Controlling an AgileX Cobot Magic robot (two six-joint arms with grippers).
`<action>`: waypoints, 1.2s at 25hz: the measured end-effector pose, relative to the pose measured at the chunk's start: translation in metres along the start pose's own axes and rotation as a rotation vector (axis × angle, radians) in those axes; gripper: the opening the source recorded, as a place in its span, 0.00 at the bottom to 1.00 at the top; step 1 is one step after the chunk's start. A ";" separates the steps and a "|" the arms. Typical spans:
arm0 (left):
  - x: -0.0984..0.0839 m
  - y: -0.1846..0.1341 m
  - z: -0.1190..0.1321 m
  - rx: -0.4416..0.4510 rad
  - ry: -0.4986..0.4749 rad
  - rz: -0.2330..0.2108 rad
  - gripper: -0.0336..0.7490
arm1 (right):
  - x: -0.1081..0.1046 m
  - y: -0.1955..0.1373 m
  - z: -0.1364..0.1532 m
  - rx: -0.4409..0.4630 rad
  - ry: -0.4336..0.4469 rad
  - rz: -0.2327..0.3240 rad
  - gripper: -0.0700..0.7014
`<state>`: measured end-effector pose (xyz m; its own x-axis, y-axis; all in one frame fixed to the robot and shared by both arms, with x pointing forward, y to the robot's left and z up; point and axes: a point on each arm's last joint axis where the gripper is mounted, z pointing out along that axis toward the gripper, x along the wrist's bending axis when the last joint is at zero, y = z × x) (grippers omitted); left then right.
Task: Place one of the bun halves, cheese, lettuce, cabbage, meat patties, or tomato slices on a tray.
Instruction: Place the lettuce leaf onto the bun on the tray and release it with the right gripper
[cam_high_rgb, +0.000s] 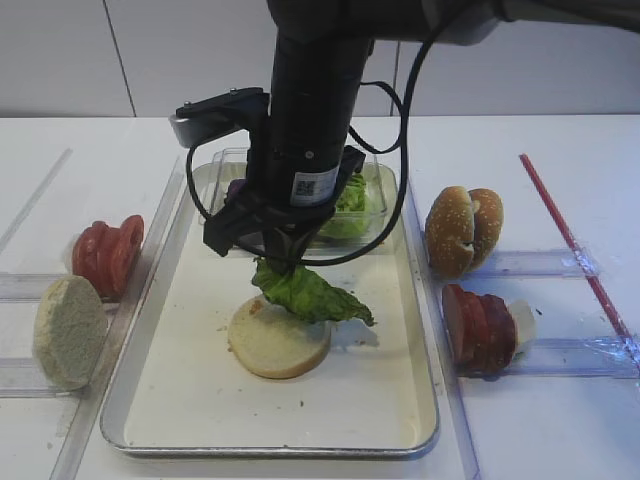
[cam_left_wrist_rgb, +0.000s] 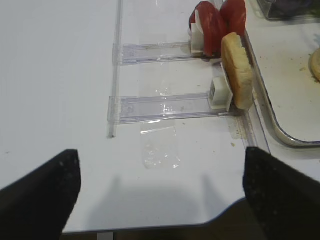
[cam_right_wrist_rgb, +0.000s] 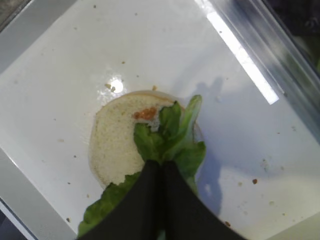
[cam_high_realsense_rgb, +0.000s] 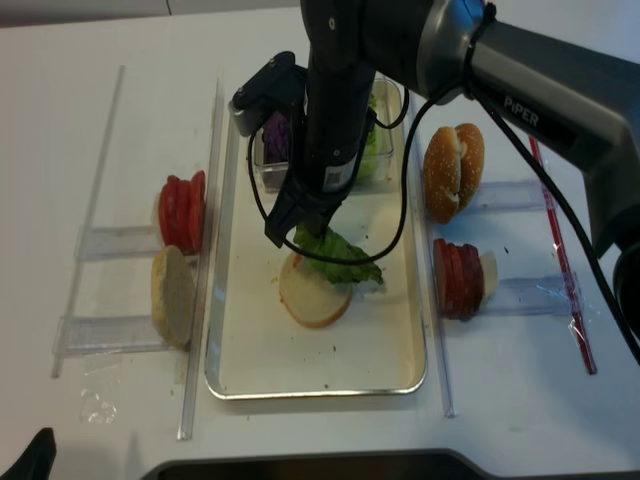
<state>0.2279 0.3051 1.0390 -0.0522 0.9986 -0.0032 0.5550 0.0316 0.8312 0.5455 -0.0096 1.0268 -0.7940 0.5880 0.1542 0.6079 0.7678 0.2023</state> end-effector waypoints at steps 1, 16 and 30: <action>0.000 0.000 0.000 0.000 0.000 0.000 0.87 | 0.000 0.000 0.000 0.000 -0.002 -0.001 0.15; 0.000 0.000 0.000 0.000 0.000 0.000 0.87 | 0.002 0.000 0.000 -0.003 0.021 0.030 0.15; 0.000 0.000 0.000 0.000 0.000 0.000 0.87 | 0.008 0.002 0.000 -0.021 0.085 0.027 0.32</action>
<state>0.2279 0.3051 1.0390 -0.0522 0.9986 -0.0032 0.5550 0.0316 0.8312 0.5404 -0.0035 1.0285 -0.7748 0.5844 0.2411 0.6299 0.7459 0.2165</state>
